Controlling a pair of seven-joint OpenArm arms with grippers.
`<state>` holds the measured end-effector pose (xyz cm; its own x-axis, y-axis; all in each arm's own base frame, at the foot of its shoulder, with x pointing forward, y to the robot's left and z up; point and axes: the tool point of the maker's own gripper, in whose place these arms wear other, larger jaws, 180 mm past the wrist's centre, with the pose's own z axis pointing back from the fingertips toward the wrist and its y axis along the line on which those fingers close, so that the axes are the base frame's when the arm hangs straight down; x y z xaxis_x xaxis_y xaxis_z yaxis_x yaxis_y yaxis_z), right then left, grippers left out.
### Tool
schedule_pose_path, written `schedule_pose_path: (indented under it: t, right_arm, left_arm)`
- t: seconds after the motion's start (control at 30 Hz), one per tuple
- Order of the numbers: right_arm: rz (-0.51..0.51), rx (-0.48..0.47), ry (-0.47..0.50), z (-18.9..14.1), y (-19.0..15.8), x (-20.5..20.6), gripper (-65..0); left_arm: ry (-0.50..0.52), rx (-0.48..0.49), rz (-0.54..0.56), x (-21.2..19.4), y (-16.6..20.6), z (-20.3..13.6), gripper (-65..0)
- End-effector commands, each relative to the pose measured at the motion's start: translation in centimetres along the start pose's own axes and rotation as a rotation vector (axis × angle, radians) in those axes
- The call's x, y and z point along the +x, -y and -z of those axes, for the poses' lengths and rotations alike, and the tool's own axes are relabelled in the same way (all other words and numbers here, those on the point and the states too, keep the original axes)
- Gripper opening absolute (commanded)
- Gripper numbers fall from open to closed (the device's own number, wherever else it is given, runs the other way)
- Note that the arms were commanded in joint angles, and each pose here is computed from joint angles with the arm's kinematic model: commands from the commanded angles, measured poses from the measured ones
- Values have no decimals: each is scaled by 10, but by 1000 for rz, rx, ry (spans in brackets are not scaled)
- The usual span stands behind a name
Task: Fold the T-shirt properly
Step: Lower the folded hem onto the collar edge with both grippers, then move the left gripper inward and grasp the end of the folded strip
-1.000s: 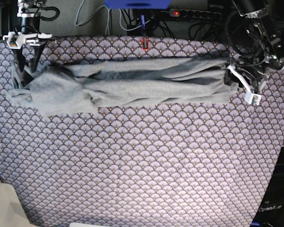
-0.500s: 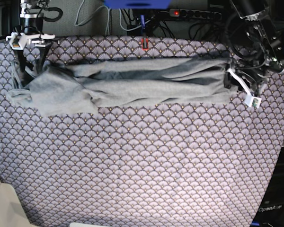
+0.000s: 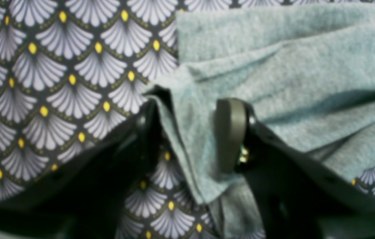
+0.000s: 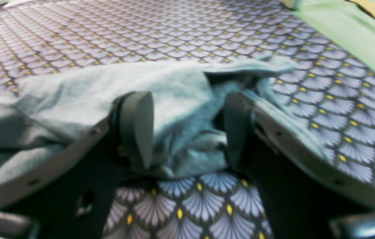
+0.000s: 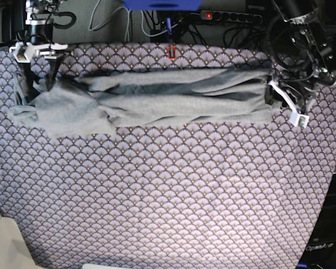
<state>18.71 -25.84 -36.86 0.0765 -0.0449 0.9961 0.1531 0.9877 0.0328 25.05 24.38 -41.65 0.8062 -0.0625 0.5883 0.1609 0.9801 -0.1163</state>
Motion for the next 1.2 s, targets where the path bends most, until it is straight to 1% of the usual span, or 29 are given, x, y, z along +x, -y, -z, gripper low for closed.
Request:
schedule_pose_path:
  t: [0.0,0.3,0.37,0.47,0.5,0.57,0.63,0.77,0.83,0.9,1.0,1.17]
  right_arm:
    - [-10,-9,61,1,5,15,-300]
    - [20,-13,44,1,4,4,-300]
    - [16,-13,64,4,4,10,-302]
    - [-9,-12,139,23,4,35,-306]
    - [-22,-14,167,27,5,45,-315]
    - [-45,-21,215,34,7,63,-355]
    - [-60,-17,251,39,6,76,-408]
    - [-49,-12,277,49,2,82,-515]
    - [-29,-9,255,55,0,71,-552]
    - [-38,10,213,68,-7,58,-569]
    - [-41,37,152,81,-17,37,-582]
    - [-6,58,58,82,-23,2,-587]
  left_arm:
    - [43,-1,2,13,-1,-3,-383]
    - [41,-1,1,12,1,-2,-383]
    - [44,-1,2,13,1,-3,-383]
    - [49,-2,3,15,1,-3,-383]
    - [51,-1,5,15,1,-4,-383]
    - [56,-1,7,17,1,-4,-383]
    - [62,-1,8,20,1,-4,-383]
    - [68,0,10,24,1,-4,-383]
    - [67,0,10,23,1,-4,-383]
    - [67,2,12,24,0,-4,-383]
    - [64,2,13,25,0,-4,-383]
    - [62,8,17,24,-2,-5,-383]
